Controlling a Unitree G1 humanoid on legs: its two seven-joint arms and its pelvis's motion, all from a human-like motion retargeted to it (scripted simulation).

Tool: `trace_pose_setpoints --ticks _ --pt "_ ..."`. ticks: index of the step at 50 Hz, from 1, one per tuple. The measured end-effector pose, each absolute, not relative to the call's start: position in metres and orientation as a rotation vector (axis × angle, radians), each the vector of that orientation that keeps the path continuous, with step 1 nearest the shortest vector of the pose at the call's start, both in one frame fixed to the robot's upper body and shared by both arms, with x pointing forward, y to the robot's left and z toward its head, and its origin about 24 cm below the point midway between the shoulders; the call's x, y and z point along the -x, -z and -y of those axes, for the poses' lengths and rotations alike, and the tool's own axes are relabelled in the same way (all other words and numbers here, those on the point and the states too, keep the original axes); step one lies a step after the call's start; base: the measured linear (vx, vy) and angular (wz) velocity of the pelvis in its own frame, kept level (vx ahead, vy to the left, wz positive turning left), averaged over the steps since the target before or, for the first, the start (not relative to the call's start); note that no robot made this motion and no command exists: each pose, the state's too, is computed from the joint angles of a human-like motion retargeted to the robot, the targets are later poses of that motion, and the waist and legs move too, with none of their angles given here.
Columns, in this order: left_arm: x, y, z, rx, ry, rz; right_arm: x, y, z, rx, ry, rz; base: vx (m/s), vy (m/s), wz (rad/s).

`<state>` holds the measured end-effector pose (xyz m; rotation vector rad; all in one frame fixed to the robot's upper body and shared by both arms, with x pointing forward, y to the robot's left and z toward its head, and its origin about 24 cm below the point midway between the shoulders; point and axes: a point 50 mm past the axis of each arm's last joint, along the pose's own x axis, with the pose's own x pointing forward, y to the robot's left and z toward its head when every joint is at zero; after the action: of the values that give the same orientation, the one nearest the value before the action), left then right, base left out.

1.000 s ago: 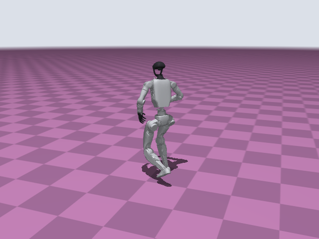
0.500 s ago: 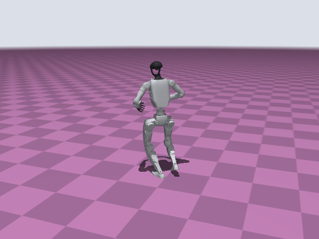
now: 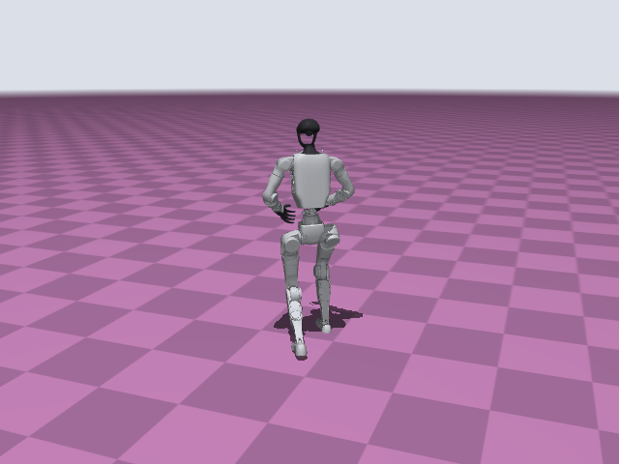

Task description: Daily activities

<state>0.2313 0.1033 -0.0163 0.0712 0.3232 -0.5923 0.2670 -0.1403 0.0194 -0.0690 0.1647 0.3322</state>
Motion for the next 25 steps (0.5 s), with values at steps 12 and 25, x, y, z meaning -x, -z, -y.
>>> trace_pose_setpoints --ticks 12,25 --pt "-0.251 -0.013 -0.106 -0.057 0.567 -0.199 -0.267 -0.027 0.148 -0.064 -0.193 -0.109 -0.11 0.15 -0.73" --pt "-0.25 -0.038 -0.114 -0.074 0.593 -0.09 -0.289 -0.107 0.125 0.095 -0.314 0.256 -0.12 0.01 -0.92"
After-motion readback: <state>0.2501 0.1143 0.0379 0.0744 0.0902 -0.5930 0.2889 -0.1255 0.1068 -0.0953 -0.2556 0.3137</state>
